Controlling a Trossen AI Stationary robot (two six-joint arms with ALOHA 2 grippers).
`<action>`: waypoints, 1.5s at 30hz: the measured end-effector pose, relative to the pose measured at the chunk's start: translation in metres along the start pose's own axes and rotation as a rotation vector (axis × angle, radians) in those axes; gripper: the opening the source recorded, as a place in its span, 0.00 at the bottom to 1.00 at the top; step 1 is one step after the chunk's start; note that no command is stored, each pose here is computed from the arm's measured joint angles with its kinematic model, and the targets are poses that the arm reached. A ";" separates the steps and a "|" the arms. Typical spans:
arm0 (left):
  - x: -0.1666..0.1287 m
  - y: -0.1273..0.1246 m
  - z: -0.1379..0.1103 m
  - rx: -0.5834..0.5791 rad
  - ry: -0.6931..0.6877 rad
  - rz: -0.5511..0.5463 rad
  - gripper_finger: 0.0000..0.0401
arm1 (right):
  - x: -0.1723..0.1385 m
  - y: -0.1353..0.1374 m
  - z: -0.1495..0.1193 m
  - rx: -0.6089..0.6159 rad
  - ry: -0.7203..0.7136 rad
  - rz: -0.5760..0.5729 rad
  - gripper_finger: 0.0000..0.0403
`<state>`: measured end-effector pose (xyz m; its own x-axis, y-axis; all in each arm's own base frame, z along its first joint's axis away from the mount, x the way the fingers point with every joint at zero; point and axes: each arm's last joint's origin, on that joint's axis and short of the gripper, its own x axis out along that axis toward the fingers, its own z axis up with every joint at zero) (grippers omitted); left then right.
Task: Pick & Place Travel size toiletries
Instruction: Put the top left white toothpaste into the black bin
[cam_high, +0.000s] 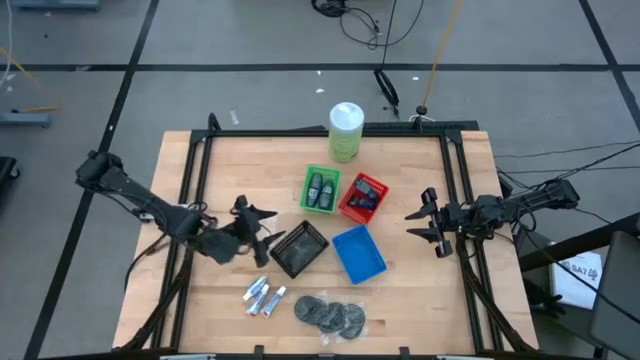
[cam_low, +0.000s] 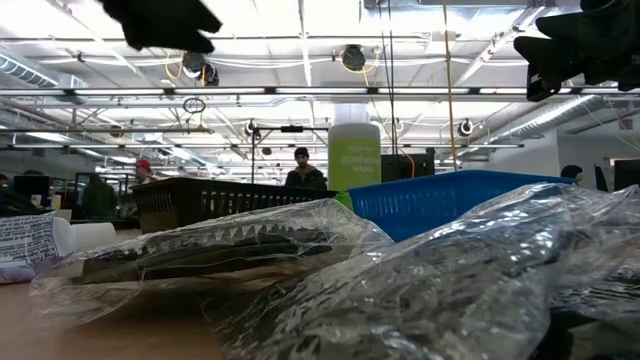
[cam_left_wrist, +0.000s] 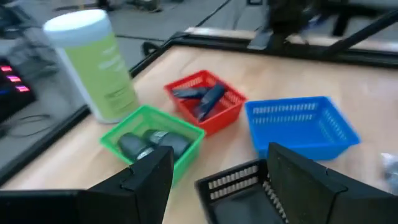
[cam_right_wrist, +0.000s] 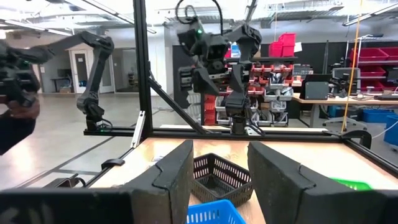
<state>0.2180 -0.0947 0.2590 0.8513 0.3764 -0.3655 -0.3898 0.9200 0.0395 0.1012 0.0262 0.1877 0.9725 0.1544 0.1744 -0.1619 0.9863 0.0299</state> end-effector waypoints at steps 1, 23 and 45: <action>-0.003 0.006 -0.005 0.000 0.000 -0.021 0.63 | 0.000 0.000 0.000 0.000 0.000 0.000 0.35; -0.023 0.057 -0.088 -0.417 0.173 -0.529 0.63 | 0.000 0.000 0.000 0.000 0.001 0.000 0.35; -0.010 -0.044 -0.061 -0.370 0.998 -0.107 0.63 | 0.000 0.000 0.001 -0.010 -0.012 0.000 0.35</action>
<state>0.2057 -0.1458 0.2040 0.2801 -0.1179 -0.9527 -0.5557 0.7894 -0.2610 0.1010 0.0261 0.1888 0.9705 0.1537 0.1859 -0.1602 0.9869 0.0202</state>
